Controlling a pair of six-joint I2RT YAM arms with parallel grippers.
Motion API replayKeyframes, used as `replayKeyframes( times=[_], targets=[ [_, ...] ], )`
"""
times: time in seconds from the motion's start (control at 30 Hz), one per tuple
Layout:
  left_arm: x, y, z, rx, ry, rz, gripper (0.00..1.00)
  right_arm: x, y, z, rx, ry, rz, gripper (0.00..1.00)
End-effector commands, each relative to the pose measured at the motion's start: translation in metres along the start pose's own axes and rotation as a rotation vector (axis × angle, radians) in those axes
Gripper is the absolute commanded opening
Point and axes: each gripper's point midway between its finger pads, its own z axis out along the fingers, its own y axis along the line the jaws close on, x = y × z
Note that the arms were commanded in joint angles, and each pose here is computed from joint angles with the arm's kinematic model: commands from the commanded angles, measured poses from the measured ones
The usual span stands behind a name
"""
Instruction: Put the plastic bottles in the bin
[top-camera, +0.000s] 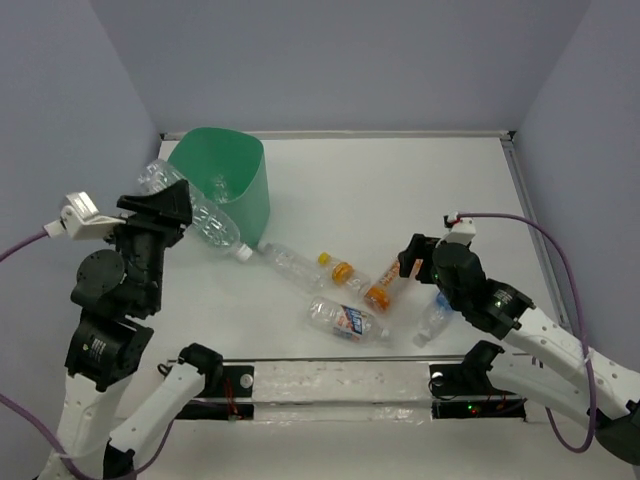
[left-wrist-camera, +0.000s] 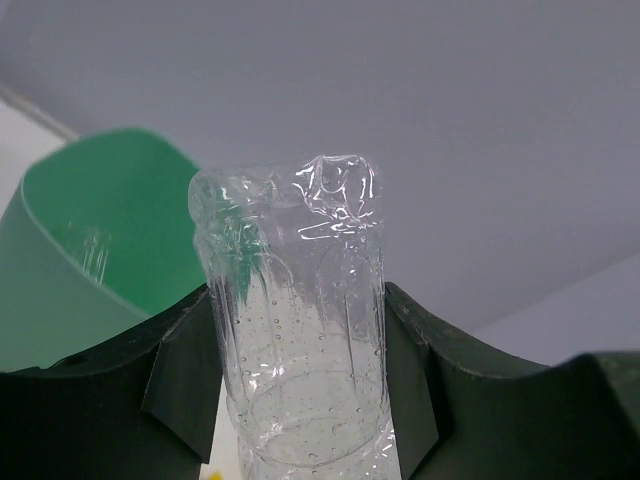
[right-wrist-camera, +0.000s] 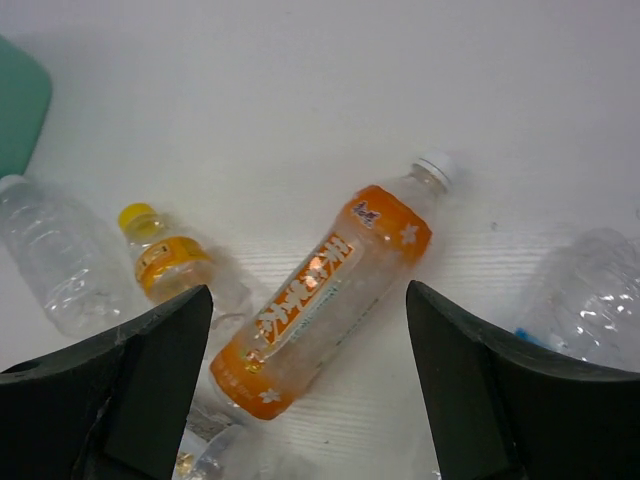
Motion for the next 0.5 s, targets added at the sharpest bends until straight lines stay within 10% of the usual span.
replayKeyframes(
  times=[0.0,0.47],
  targets=[
    [-0.035,-0.026,0.051,-0.062,-0.151,0.223,0.50,0.007,-0.049,-0.002,0.261,-0.018,0.065,0.82],
    [-0.075,-0.001,0.191,-0.491,-0.478,0.591,0.51,0.001,-0.105,-0.011,0.465,-0.088,0.190,0.82]
  ],
)
